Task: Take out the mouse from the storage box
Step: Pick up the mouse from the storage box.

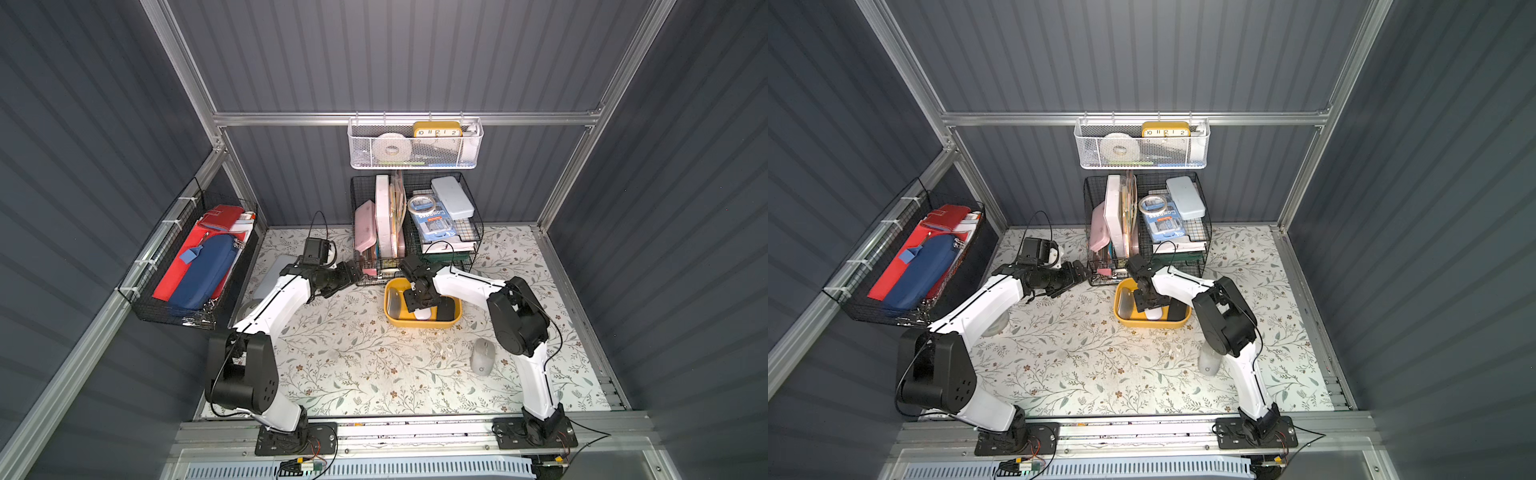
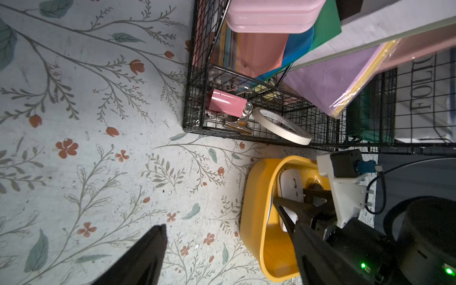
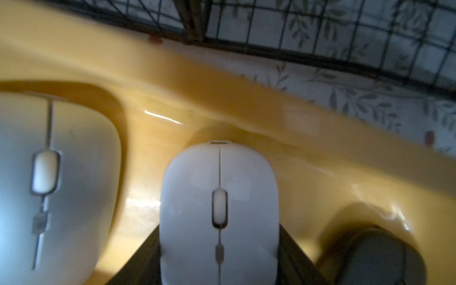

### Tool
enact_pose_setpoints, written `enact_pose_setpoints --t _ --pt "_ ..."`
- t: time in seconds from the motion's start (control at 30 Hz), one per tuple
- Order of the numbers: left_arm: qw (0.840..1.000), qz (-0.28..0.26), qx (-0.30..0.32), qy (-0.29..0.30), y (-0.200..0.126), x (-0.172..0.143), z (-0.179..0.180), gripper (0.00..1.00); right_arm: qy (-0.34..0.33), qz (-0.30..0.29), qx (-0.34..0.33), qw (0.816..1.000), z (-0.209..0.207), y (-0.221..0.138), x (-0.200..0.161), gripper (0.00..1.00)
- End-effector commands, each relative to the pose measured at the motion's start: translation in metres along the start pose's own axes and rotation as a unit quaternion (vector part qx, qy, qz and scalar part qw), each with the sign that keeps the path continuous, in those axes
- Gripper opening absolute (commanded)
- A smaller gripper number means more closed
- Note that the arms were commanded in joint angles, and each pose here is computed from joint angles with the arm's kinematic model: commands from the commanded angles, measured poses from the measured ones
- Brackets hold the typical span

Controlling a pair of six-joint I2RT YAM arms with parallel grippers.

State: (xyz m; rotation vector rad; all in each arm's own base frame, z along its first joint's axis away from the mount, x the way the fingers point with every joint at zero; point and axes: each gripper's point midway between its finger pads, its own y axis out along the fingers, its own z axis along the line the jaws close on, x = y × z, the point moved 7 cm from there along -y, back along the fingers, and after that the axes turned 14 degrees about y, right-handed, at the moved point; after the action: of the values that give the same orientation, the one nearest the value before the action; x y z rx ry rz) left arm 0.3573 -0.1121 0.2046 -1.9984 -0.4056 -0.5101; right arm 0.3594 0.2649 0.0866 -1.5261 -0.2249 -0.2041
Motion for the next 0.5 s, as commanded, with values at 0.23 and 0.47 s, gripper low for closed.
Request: enact_pose_setpoints --t 0.23,0.47 --pt "1.000 -0.012 -0.010 0.009 -0.011 0.003 -0.009 0.86 0.006 -0.046 0.022 0.999 -0.001 -0.057 0.015 0.45" --pt "1.000 -0.016 -0.009 0.011 -0.012 0.006 -0.010 0.86 0.011 -0.080 0.049 0.996 0.002 -0.114 0.009 0.44"
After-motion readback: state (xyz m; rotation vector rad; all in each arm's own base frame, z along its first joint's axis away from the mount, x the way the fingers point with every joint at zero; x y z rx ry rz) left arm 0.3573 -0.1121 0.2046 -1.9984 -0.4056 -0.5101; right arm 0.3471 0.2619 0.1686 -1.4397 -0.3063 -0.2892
